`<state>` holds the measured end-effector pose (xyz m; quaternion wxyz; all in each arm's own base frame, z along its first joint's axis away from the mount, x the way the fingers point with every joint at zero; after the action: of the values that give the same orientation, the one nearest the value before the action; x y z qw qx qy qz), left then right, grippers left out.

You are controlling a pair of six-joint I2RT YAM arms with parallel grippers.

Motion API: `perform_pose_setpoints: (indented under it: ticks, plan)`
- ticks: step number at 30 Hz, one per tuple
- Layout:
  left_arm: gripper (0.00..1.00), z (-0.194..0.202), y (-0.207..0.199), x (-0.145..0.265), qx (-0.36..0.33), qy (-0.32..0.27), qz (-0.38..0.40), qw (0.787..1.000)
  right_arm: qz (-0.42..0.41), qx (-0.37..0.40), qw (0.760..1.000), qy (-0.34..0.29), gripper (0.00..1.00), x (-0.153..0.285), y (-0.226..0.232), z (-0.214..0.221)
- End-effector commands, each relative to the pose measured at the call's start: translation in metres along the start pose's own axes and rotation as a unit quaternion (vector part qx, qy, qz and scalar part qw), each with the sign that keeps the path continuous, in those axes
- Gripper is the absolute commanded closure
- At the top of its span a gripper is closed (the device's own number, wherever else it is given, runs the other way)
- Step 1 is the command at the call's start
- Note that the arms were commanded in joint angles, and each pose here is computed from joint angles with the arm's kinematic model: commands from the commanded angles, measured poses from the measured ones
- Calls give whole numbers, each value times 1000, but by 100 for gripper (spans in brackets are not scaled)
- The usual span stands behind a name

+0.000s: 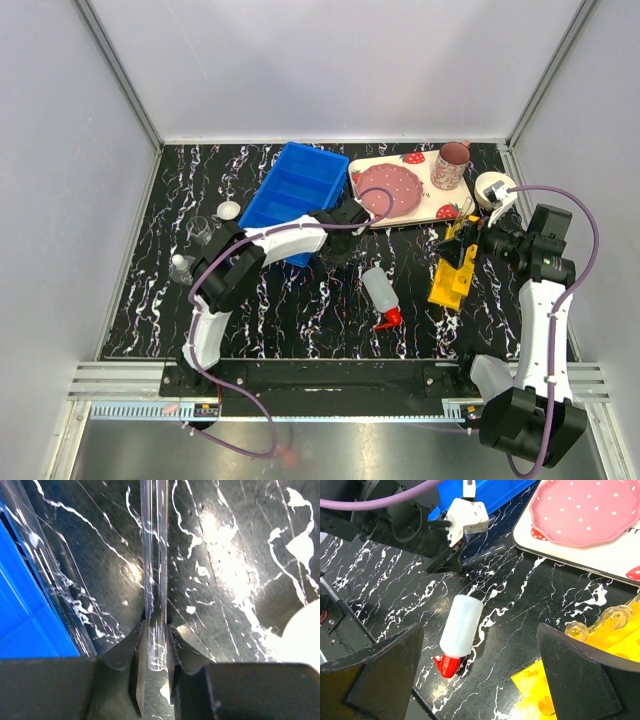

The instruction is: Organize the chemistry lab equipment

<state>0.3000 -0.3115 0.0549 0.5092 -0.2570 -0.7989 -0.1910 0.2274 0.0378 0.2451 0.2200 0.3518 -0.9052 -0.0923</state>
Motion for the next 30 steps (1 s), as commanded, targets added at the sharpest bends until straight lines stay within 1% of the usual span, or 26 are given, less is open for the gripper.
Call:
perform_pose_setpoints:
  ticks: [1, 6, 8, 10, 11, 12, 13, 14, 16, 17, 19, 20, 21, 22, 23, 24, 26, 27, 29, 30]
  plan:
    - [82, 6, -8, 10, 12, -16, 10, 1000, -20, 23, 999, -21, 0, 3, 7, -7]
    - [84, -1, -8, 37, 35, -69, 18, 997, -34, 42, 998, -20, 0, 5, 15, -2]
    - [85, -6, -11, 44, 43, -97, 26, 994, -52, 38, 998, -18, 0, 7, 22, -3]
    - [85, -2, -13, 56, 53, -117, 34, 991, -68, 53, 996, -17, 0, 8, 25, -9]
    - [87, -6, -15, 61, 56, -137, 41, 988, -76, 35, 996, -1, 0, 10, 31, -4]
    - [87, -1, -15, 68, 58, -147, 45, 986, -79, 45, 996, 8, 0, 10, 27, -3]
    - [87, 0, -18, 72, 63, -156, 52, 984, -78, 61, 995, 12, 0, 13, 30, -12]
    - [87, -4, -21, 77, 66, -177, 61, 980, -86, 41, 995, 30, 0, 16, 36, -8]
    - [87, 3, -27, 90, 69, -200, 80, 974, -91, 64, 993, 42, 0, 19, 37, -17]
    - [87, -2, -31, 97, 70, -226, 92, 967, -100, 52, 992, 55, 0, 22, 44, -15]
    - [87, 4, -42, 112, 67, -252, 120, 958, -108, 52, 991, 66, 0, 24, 50, -20]
    - [87, -3, -47, 128, 67, -287, 139, 945, -112, 54, 990, 70, 0, 24, 53, -22]
    - [87, 6, -57, 130, 60, -289, 154, 943, -127, 46, 988, 81, 0, 20, 61, -22]
    - [87, 5, -64, 137, 57, -302, 170, 936, -128, 48, 987, 85, 0, 19, 64, -26]
    - [87, 4, -70, 149, 53, -326, 186, 925, -137, 44, 985, 91, 0, 17, 69, -26]
    - [87, 7, -82, 156, 45, -332, 203, 920, -153, 25, 983, 102, 0, 13, 79, -26]
    - [87, 4, -95, 171, 40, -356, 223, 907, -163, 12, 981, 105, 0, 5, 84, -28]
    - [87, 5, -106, 177, 35, -359, 238, 902, -161, -25, 980, 113, 0, 2, 86, -29]
    - [87, 2, -116, 187, 33, -372, 252, 893, -167, -43, 977, 123, 0, -6, 87, -28]
    - [87, 3, -123, 192, 30, -373, 261, 890, -167, -69, 975, 132, 0, -10, 83, -27]
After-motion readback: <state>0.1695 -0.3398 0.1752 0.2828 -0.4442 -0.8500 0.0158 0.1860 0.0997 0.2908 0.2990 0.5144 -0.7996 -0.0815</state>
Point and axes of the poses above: each gripper's point midway between its finger pads, its own x axis back along the fingers, its own y axis along the line the jaws close on, z = x × y, the point moved 4 cm from there along x, back along the fingers, and after that the axes turned 1 degree about -x, right-handed, at the moved point
